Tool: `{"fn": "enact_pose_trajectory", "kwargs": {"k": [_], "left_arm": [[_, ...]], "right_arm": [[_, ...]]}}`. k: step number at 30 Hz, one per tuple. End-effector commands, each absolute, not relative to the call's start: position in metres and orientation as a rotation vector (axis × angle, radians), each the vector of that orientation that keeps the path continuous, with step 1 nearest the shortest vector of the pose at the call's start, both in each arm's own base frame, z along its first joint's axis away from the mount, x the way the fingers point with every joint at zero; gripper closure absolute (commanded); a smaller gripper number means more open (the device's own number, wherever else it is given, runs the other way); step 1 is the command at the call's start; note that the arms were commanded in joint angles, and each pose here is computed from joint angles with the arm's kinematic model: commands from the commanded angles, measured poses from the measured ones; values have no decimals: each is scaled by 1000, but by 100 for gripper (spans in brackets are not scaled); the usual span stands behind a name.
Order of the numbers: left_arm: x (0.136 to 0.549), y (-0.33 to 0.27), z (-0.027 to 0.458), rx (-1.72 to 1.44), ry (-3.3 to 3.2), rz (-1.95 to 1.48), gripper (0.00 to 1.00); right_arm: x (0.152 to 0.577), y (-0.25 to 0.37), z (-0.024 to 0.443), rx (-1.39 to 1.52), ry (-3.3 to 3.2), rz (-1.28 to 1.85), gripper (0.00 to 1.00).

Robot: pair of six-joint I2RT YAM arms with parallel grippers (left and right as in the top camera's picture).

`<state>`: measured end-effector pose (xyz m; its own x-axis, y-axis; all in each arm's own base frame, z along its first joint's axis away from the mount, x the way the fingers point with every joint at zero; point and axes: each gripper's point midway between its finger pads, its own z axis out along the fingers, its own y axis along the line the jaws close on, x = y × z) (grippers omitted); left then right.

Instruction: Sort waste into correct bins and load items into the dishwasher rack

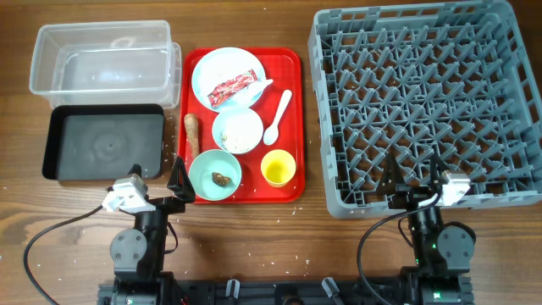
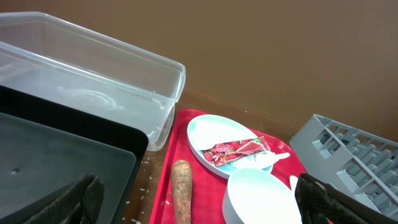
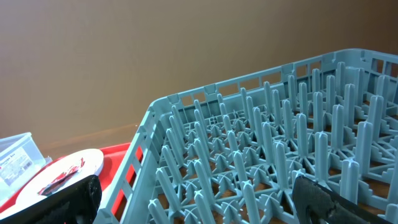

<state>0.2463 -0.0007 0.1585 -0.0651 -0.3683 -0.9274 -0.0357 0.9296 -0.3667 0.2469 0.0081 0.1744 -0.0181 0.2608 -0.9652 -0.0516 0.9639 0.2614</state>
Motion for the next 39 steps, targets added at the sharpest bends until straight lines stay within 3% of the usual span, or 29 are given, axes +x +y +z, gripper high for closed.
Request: {"fn": "enact_pose_trajectory", "kwargs": {"k": [1,16,21,29,34,39], "left_arm": [[246,1,159,-304,1616,-261,0],[246,1,159,-304,1616,-262,0],[247,1,184,-288,1515,-276,0],[248,0,233,-280,1493,-280,0],[281,-7,274,-216,1651,-233,0],[346,-19,317,-183,1888,-252,0]], "right_arm": [[246,10,177,160,1561,267,0],[246,14,178,244,1551,390,0],[236,51,209,-117,1444,384,0],[217,77,270,-391,1319,328,0],[234,96,311,-535,1370,390,0],[276,108,341,-577,1580,541,0]]}}
